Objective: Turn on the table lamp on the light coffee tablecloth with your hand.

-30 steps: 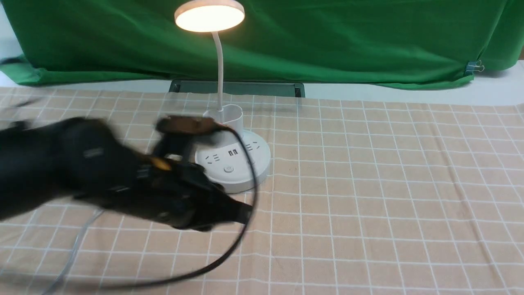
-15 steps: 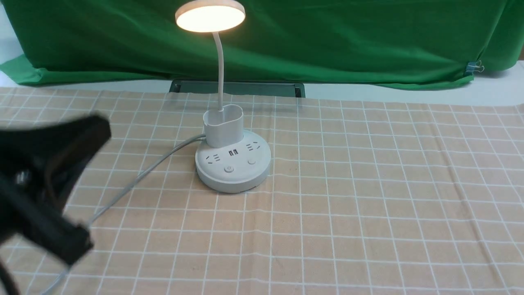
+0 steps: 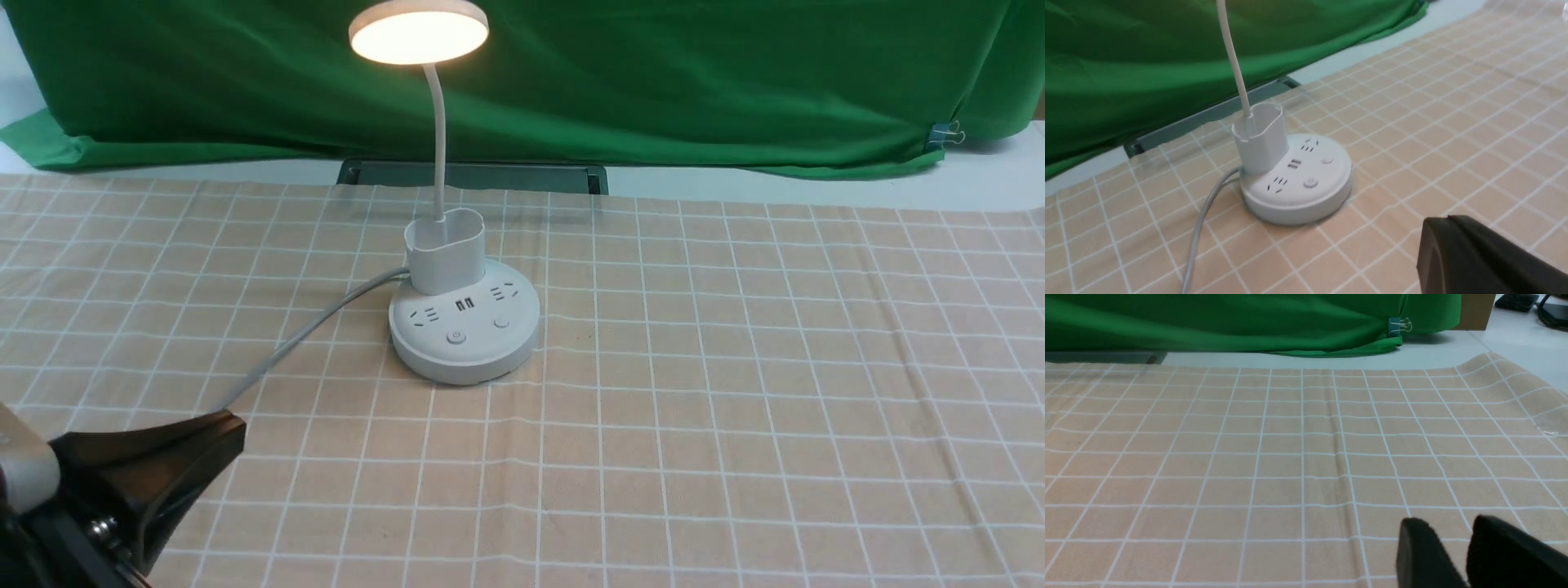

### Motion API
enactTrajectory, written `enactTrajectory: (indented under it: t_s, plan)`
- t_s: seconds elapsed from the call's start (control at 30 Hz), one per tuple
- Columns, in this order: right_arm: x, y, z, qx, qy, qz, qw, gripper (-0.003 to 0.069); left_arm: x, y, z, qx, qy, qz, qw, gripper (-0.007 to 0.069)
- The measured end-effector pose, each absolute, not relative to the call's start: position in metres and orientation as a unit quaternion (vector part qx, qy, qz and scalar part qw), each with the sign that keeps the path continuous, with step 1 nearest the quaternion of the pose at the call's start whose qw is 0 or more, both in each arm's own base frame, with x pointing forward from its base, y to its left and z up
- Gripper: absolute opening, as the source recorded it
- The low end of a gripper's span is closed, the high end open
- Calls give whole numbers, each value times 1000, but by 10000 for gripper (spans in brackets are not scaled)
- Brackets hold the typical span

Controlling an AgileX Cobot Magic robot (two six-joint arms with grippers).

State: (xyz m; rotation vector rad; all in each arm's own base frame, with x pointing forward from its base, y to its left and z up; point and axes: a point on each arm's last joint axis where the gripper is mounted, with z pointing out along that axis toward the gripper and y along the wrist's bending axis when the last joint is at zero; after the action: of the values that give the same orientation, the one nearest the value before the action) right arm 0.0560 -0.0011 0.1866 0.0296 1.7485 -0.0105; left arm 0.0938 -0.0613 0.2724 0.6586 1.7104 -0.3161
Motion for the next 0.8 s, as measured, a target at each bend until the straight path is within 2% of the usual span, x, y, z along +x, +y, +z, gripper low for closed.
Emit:
enactTrajectory:
  t_s: [0.2, 0.4, 0.57, 0.73, 0.8]
  plan:
    - [56, -1, 187, 13, 767, -5, 641, 239, 90, -49, 259, 238, 716, -114, 647, 0]
    - [56, -1, 187, 13, 767, -5, 641, 239, 75, -21, 242, 97, 700, -97, 700, 0]
    - [56, -1, 187, 13, 767, -5, 641, 239, 64, -8, 217, 33, 695, -61, 715, 0]
    - [56, -1, 187, 13, 767, -5, 641, 239, 58, -6, 204, -13, 711, -86, 697, 0]
    - [56, -1, 187, 13, 767, -4, 641, 239, 56, -7, 195, -27, 743, -101, 661, 0]
